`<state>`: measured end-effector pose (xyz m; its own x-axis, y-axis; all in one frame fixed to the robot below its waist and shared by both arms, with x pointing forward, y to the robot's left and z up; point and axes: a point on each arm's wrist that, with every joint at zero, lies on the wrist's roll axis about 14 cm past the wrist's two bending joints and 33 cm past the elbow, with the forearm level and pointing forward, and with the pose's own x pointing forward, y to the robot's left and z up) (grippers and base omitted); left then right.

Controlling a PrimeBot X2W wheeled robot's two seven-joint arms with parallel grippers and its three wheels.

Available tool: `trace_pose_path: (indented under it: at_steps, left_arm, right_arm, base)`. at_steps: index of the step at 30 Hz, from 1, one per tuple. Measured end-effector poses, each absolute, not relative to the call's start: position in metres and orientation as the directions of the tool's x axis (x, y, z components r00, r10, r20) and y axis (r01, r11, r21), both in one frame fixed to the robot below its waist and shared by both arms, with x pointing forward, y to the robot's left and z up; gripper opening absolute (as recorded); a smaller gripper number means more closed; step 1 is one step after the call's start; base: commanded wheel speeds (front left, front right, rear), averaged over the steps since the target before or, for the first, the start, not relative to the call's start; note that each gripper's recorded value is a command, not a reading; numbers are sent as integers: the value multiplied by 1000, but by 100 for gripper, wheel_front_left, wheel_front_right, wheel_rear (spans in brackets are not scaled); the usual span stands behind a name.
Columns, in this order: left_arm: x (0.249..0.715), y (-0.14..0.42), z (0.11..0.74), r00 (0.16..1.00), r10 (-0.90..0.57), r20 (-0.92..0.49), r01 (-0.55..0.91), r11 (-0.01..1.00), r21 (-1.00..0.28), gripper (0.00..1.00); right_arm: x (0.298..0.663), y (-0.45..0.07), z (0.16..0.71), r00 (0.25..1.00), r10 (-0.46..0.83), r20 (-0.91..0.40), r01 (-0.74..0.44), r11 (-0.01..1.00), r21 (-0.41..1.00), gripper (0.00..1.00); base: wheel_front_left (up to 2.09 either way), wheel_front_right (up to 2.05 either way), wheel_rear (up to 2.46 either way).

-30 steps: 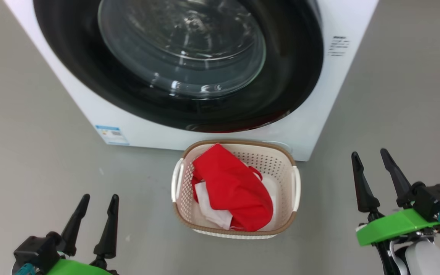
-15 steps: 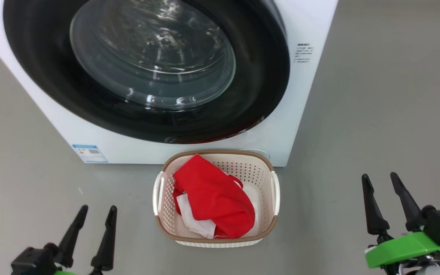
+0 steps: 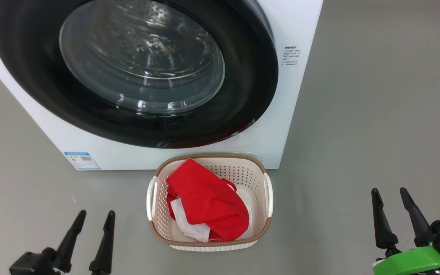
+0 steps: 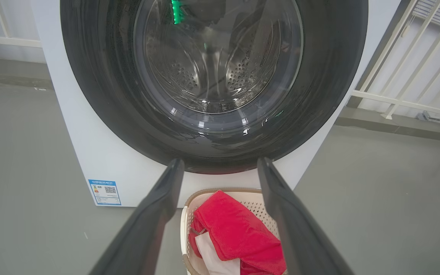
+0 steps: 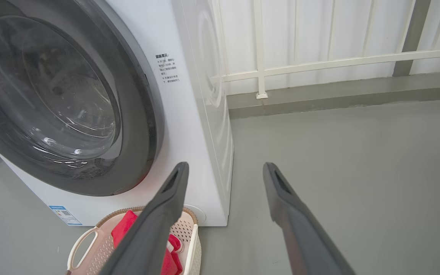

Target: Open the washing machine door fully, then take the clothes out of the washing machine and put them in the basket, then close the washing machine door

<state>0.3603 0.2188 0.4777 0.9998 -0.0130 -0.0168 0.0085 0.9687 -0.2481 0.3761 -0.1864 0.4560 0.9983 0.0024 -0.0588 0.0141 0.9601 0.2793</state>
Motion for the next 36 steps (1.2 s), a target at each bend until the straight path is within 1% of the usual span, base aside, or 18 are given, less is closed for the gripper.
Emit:
trace_pose_path:
  at_steps: [21,22,30,36]
  left_arm:
    - [355,224,485,1000,4,5,-3,969,-248,100]
    - [354,224,486,1000,6,8,-3,968,-250,0]
    - [340,205,449,994,-2,-107,-31,951,-308,0]
    - [340,205,447,993,5,-118,-47,931,-361,0]
  right_arm:
    - [377,-181,462,999,18,-42,-5,959,283,100]
    - [377,-180,462,999,21,-41,-8,959,283,0]
    - [361,-172,427,987,26,-157,24,950,310,0]
    - [360,-175,427,986,10,-165,52,930,363,0]
  base:
    - [0,0,0]
    - [0,0,0]
    - [0,0,0]
    - [0,0,0]
